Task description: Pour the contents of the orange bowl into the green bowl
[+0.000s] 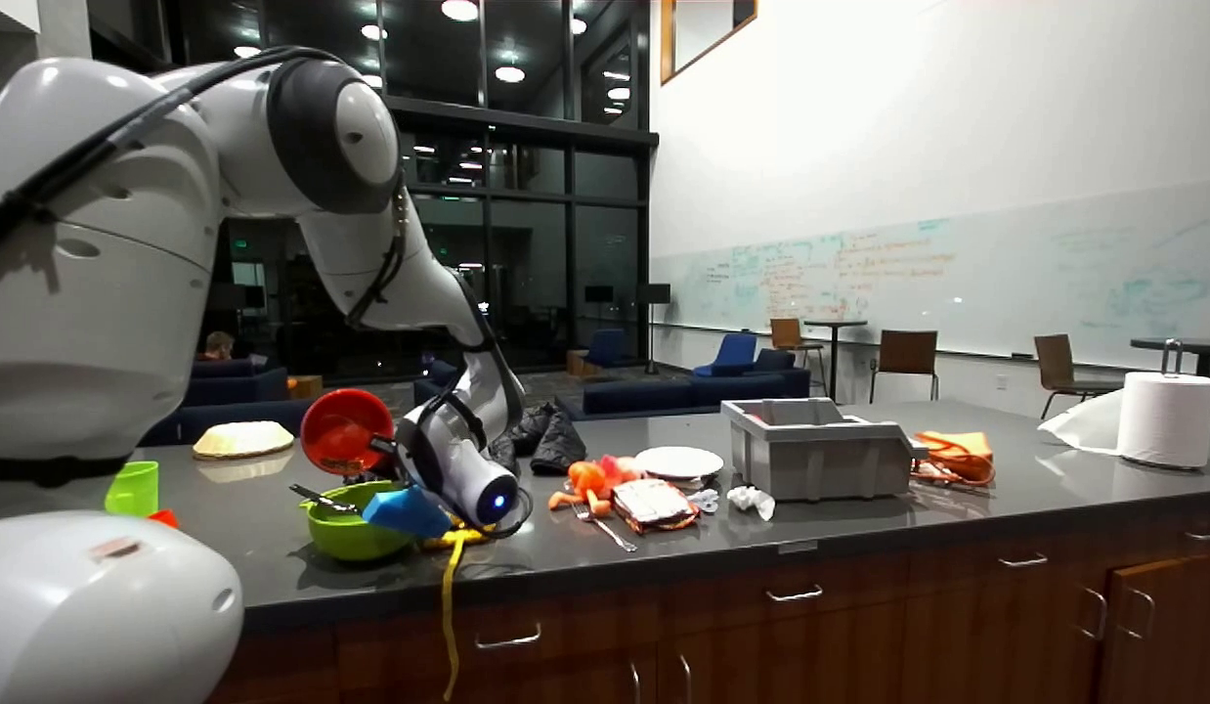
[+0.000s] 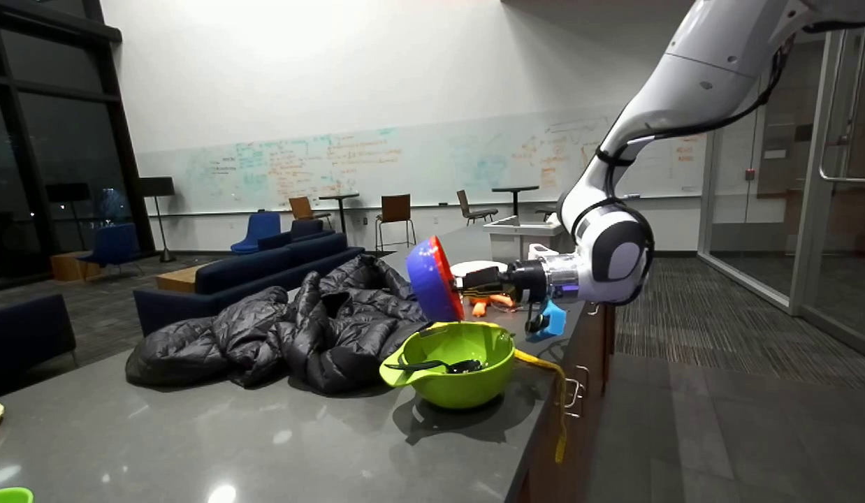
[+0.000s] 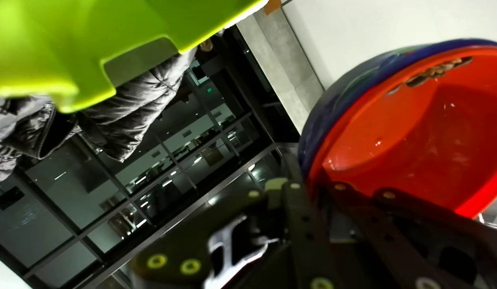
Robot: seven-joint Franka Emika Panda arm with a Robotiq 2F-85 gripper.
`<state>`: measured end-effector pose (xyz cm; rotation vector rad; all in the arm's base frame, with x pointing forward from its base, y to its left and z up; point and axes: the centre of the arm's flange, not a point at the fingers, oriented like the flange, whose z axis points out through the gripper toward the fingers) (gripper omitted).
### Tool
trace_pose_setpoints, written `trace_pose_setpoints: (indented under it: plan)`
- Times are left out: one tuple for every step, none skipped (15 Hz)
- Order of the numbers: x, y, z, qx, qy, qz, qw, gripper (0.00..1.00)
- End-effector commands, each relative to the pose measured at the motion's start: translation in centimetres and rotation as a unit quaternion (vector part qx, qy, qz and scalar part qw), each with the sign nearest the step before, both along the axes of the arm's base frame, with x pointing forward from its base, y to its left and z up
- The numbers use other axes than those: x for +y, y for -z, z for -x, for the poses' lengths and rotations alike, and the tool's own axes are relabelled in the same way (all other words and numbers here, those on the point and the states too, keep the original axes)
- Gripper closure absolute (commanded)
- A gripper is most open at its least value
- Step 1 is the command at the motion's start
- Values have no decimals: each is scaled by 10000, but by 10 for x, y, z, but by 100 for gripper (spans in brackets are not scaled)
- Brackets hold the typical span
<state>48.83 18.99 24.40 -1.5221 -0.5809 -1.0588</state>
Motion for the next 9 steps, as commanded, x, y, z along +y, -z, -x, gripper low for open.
trace_pose_setpoints:
  plan:
    - [-4, -3, -2, 30, -55, -255, 9997, 98]
    - [-4, -3, -3, 31, -74, -295, 9995, 98]
    - [-4, -3, -3, 46, -87, -326, 9994, 98]
    - [-4, -3, -4, 60, -106, -372, 9992, 98]
    - [-4, -1, -4, 69, -120, -402, 9991, 98]
    - [-1, -1, -4, 101, -136, -425, 9990, 98]
    - [-1, 1, -6, 124, -149, -435, 9989, 98]
    - [-1, 3, -8, 139, -153, -442, 9988, 98]
    - [0, 3, -9, 155, -154, -454, 9987, 98]
